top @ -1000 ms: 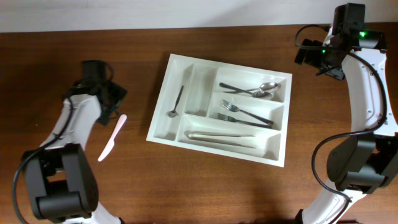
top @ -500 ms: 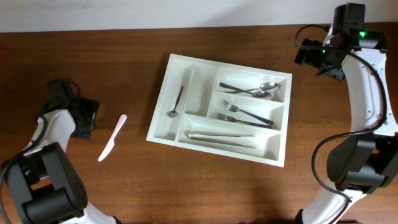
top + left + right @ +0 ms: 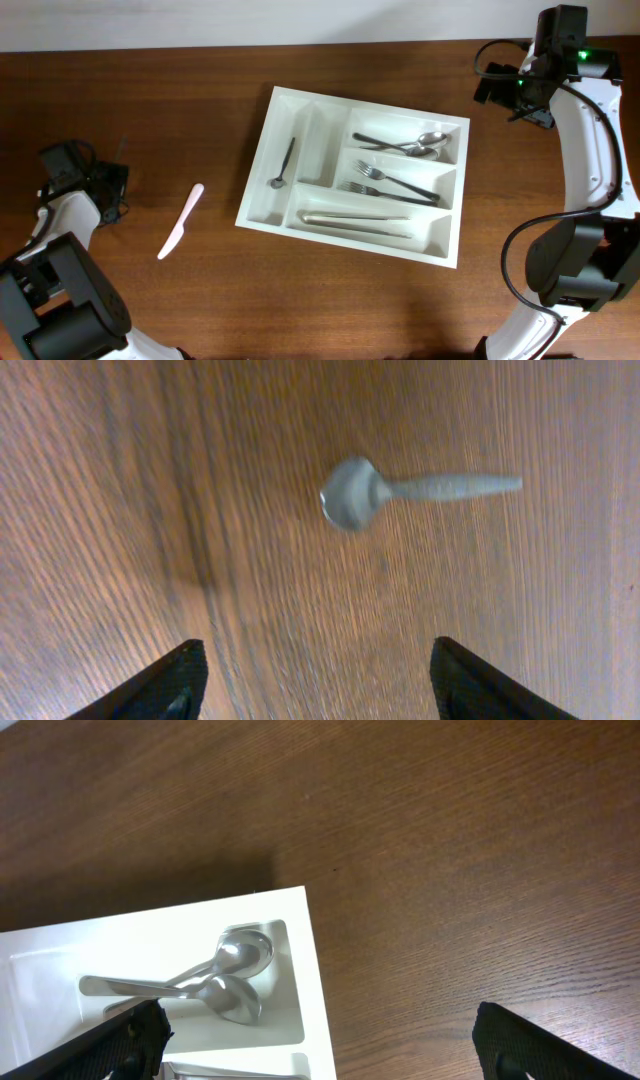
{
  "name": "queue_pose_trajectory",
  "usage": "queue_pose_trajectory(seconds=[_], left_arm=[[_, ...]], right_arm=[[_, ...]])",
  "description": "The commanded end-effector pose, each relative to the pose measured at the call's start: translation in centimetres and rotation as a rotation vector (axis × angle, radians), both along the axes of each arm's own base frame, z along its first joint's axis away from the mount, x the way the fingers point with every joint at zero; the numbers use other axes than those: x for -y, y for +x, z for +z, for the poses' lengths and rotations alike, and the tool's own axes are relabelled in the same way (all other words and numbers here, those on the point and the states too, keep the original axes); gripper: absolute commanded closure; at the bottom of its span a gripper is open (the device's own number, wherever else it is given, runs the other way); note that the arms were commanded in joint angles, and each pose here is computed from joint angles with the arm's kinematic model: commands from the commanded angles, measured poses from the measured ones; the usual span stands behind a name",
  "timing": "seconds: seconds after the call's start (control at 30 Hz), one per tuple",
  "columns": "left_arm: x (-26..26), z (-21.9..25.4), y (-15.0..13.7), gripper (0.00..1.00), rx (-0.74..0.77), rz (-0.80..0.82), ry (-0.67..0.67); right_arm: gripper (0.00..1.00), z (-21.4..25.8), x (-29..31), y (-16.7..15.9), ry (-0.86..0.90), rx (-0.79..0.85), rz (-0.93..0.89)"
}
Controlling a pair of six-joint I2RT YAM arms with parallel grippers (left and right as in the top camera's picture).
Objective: Pack container
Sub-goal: 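Move the left gripper back left over the second small spoon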
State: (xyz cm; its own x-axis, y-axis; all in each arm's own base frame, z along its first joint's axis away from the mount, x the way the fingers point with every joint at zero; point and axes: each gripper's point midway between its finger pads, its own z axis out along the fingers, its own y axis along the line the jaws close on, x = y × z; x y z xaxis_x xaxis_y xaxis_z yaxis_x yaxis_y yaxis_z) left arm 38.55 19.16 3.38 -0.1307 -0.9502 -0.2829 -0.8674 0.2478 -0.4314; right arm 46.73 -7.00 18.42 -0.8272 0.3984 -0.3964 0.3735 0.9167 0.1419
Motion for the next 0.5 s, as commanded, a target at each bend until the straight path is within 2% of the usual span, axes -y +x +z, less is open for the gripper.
queue_pose_trajectory(seconds=[0.0, 0.1, 0.47], left_arm=[[-0.7, -1.8, -0.5, 0.32, -0.025, -0.006, -0.006], [-0.5, -3.0, 0.0, 0.39, -0.018, -0.021, -0.023], [-0.4, -7.3, 1.0, 0.45, -0.017, -0.036, -0.055]], right_arm=[[0.01, 0.4, 0.3, 0.2, -0.01, 0.011, -0.014], [0.01, 0.4, 0.3, 0.2, -0.01, 0.011, -0.014], [0.01, 0.4, 0.3, 0.2, -0.01, 0.011, -0.014]])
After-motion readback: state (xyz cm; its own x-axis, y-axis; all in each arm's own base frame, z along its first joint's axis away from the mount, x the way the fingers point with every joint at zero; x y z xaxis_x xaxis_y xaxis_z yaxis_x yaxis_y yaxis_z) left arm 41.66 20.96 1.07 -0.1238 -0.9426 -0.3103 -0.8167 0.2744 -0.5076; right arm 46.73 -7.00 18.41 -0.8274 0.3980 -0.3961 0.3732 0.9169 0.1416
